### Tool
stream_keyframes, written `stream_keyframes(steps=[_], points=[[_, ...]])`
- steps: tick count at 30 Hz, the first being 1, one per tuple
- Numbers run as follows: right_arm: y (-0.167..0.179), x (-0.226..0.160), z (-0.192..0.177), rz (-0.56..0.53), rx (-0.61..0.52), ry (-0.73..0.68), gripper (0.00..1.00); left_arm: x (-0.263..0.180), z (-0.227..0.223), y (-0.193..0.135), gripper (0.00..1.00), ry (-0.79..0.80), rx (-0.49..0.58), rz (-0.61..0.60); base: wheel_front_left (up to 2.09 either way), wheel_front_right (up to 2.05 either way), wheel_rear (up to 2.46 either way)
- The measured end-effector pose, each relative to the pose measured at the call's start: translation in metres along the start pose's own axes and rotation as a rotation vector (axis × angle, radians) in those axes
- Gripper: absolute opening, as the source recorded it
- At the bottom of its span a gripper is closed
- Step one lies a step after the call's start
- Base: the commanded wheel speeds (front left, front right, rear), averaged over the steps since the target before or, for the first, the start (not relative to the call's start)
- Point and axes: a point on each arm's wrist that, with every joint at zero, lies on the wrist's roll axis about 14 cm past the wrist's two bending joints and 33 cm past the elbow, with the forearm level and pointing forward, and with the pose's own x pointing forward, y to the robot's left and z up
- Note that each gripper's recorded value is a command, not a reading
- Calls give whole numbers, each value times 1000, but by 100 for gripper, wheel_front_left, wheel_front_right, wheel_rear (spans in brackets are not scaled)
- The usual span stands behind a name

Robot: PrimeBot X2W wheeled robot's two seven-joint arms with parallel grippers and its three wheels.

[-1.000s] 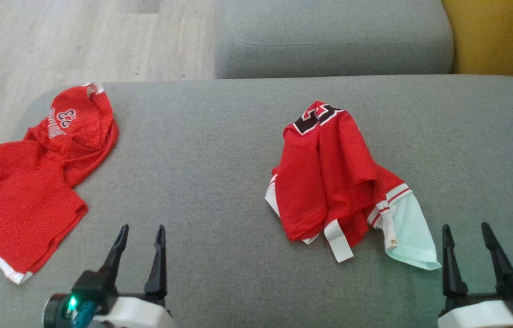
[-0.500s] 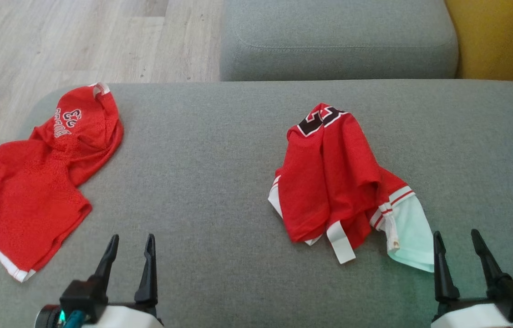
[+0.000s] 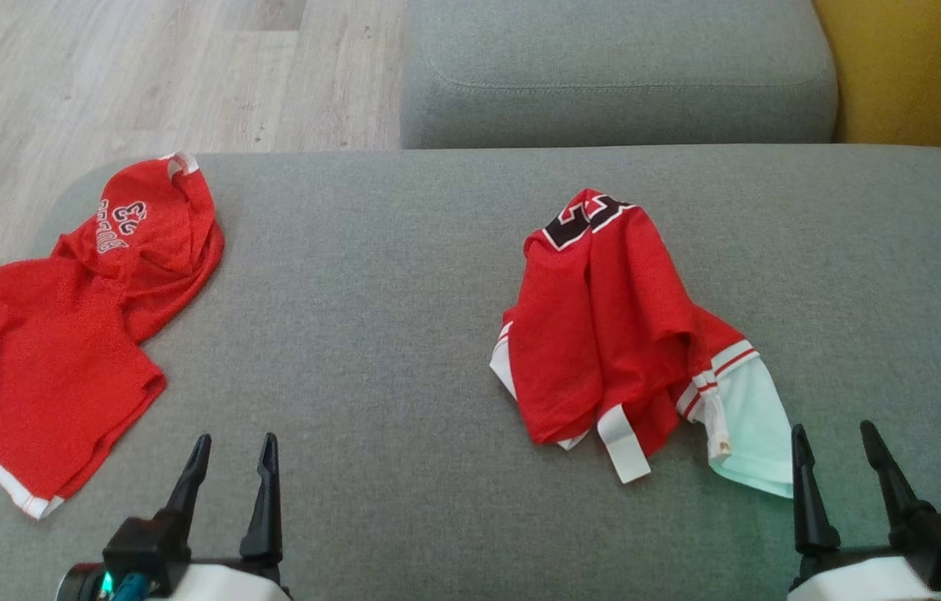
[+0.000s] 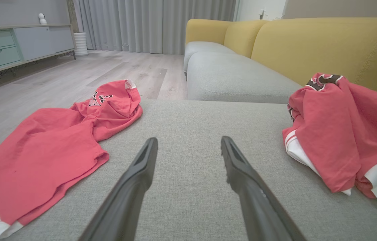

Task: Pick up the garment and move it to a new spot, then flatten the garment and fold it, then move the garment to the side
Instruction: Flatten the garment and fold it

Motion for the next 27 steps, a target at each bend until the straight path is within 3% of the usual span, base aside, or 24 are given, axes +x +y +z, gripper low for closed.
stream_keyframes(steps=[27], points=[[-2, 1, -3, -6, 0, 12, 100, 4, -1, 2, 100, 7, -10, 15, 0, 0, 0]])
